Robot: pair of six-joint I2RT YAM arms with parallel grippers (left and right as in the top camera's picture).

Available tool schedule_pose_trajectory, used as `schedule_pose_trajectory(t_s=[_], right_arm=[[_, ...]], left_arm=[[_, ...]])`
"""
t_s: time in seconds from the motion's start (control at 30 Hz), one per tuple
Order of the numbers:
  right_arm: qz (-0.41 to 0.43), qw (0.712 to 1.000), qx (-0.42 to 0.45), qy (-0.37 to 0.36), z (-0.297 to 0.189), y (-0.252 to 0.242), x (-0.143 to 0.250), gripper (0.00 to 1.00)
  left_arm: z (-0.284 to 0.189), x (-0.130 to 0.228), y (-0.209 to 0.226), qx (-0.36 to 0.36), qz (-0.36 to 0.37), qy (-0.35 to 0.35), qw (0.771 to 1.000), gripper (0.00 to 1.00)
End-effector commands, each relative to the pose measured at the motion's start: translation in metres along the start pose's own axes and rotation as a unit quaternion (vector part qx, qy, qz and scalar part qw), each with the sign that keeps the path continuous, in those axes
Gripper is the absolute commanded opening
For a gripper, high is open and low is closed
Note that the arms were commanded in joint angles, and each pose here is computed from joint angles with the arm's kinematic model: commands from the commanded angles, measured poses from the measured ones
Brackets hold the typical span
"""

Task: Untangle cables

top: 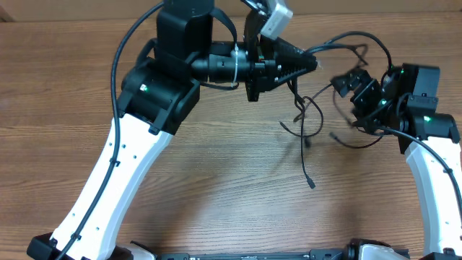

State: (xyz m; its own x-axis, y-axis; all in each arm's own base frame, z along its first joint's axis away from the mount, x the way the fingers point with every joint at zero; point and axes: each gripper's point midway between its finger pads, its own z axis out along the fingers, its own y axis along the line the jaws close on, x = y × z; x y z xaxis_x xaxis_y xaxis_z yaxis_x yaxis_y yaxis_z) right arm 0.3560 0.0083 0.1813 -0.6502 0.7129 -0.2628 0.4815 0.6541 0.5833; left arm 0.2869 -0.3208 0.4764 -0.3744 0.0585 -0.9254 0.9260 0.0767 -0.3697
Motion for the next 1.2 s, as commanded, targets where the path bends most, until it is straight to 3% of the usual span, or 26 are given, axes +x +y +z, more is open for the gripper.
schedule_pose_trajectory(t_s=[0.0,0.2,0.33,0.43,0.53,0.7,0.73,0.77,0.93,1.03,1.17], right_arm=[[-0.018,0.986,0.147,-0.072,-0.015,-0.052,-0.02,1.0],[-0.015,0.969,0.237,-0.062,-0.027,-0.087,-0.009,1.0],[-0.043,0.974,0.218,-0.037,-0.023,-0.081,-0.002,1.0],[-0.109,0.979,0.17,0.009,-0.017,-0.066,0.01,1.0],[-0.129,0.979,0.156,0.03,-0.016,-0.063,0.017,1.0],[-0.125,0.977,0.166,0.046,-0.018,-0.069,0.024,1.0],[-0.126,0.976,0.169,0.052,-0.018,-0.07,0.027,1.0],[-0.129,0.975,0.172,0.057,-0.019,-0.072,0.029,1.0],[-0.144,0.967,0.184,0.098,-0.025,-0.081,0.046,1.0],[-0.179,0.962,0.132,0.157,-0.026,-0.071,0.069,1.0],[-0.212,0.952,0.015,0.219,-0.029,-0.039,0.098,1.0]], left_arm=[[-0.036,-0.031,-0.013,-0.011,0.038,-0.039,0.998,0.04],[-0.091,-0.056,0.028,-0.148,0.043,-0.091,0.984,0.04],[-0.117,-0.046,0.067,-0.244,-0.008,-0.093,0.965,0.04],[-0.135,-0.025,0.094,-0.32,-0.062,-0.078,0.942,0.04],[-0.141,-0.013,0.104,-0.353,-0.087,-0.066,0.929,0.05],[-0.136,0.002,0.104,-0.351,-0.11,-0.044,0.929,0.36],[-0.136,0.004,0.104,-0.352,-0.114,-0.042,0.928,0.53],[-0.136,0.005,0.104,-0.352,-0.116,-0.04,0.928,0.61],[-0.136,0.01,0.107,-0.355,-0.114,-0.03,0.928,0.61],[-0.143,0.019,0.118,-0.387,-0.128,-0.02,0.913,0.8],[-0.161,0.04,0.134,-0.453,-0.152,0.005,0.879,0.93]])
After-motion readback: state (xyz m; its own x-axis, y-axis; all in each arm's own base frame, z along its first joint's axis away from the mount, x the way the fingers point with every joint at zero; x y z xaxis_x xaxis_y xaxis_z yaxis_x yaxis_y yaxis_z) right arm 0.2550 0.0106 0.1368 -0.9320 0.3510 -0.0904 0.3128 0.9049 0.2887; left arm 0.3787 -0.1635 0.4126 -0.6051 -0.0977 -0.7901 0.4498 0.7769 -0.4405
